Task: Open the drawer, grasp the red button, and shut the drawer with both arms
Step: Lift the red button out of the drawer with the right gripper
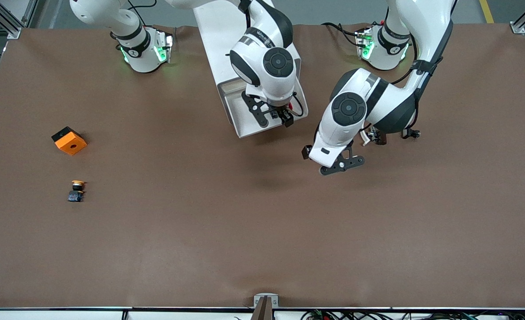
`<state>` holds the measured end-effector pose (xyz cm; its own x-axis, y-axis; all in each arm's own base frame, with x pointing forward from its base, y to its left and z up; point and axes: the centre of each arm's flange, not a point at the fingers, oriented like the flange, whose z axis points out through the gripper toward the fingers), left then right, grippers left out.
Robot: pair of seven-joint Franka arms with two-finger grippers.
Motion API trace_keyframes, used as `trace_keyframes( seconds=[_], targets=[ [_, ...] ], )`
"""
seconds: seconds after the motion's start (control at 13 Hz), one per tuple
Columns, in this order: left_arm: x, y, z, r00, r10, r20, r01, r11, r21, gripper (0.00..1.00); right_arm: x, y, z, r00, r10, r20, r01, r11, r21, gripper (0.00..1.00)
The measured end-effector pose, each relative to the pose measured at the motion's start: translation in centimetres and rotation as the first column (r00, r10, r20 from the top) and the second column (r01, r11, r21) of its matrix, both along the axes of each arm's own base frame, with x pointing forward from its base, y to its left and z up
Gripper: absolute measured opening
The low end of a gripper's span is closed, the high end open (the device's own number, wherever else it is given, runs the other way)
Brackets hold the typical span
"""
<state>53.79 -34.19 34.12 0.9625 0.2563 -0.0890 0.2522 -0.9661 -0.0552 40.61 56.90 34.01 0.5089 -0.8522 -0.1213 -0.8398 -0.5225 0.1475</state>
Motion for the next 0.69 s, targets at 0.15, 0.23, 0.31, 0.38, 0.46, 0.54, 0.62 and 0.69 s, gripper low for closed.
trace_keyframes(
  seconds=[0.15, 0.23, 0.31, 0.38, 0.46, 0.54, 0.62, 0.69],
  targets=[
    [-0.09, -0.14, -0.28, 1.000, -0.003, -0.004, 0.003, 1.000, 0.001, 1.00, 0.06, -0.02, 0.04, 1.000, -0.001, 0.001, 0.001, 1.000, 0.000, 0.81],
    [-0.13, -0.20, -0.35, 1.000, -0.004, -0.006, 0.004, 1.000, 0.002, 1.00, 0.07, 0.00, 0.09, 1.000, -0.001, 0.002, 0.001, 1.000, 0.001, 0.67],
    [-0.16, -0.25, -0.39, 1.000, -0.005, -0.006, 0.005, 1.000, 0.002, 1.00, 0.09, 0.02, 0.14, 1.000, -0.001, 0.003, 0.001, 1.000, 0.002, 0.55],
    [-0.18, -0.29, -0.40, 1.000, -0.005, -0.006, 0.006, 1.000, 0.002, 1.00, 0.09, 0.03, 0.18, 1.000, -0.001, 0.003, 0.001, 1.000, 0.003, 0.44],
    [-0.20, -0.32, -0.40, 1.000, -0.006, -0.006, 0.006, 1.000, 0.002, 1.00, 0.10, 0.05, 0.21, 1.000, -0.001, 0.003, 0.001, 1.000, 0.003, 0.41],
    [-0.22, -0.34, -0.40, 1.000, -0.007, -0.007, 0.007, 1.000, 0.002, 1.00, 0.10, 0.05, 0.21, 1.000, -0.001, 0.003, 0.001, 1.000, 0.003, 0.41],
    [-0.23, -0.35, -0.41, 1.000, -0.007, -0.007, 0.007, 1.000, 0.002, 1.00, 0.10, 0.05, 0.22, 1.000, -0.001, 0.004, 0.001, 1.000, 0.003, 0.41],
    [-0.26, -0.39, -0.40, 1.000, -0.008, -0.007, 0.008, 1.000, 0.002, 1.00, 0.10, 0.05, 0.22, 1.000, -0.001, 0.004, 0.001, 1.000, 0.003, 0.41]
  ],
)
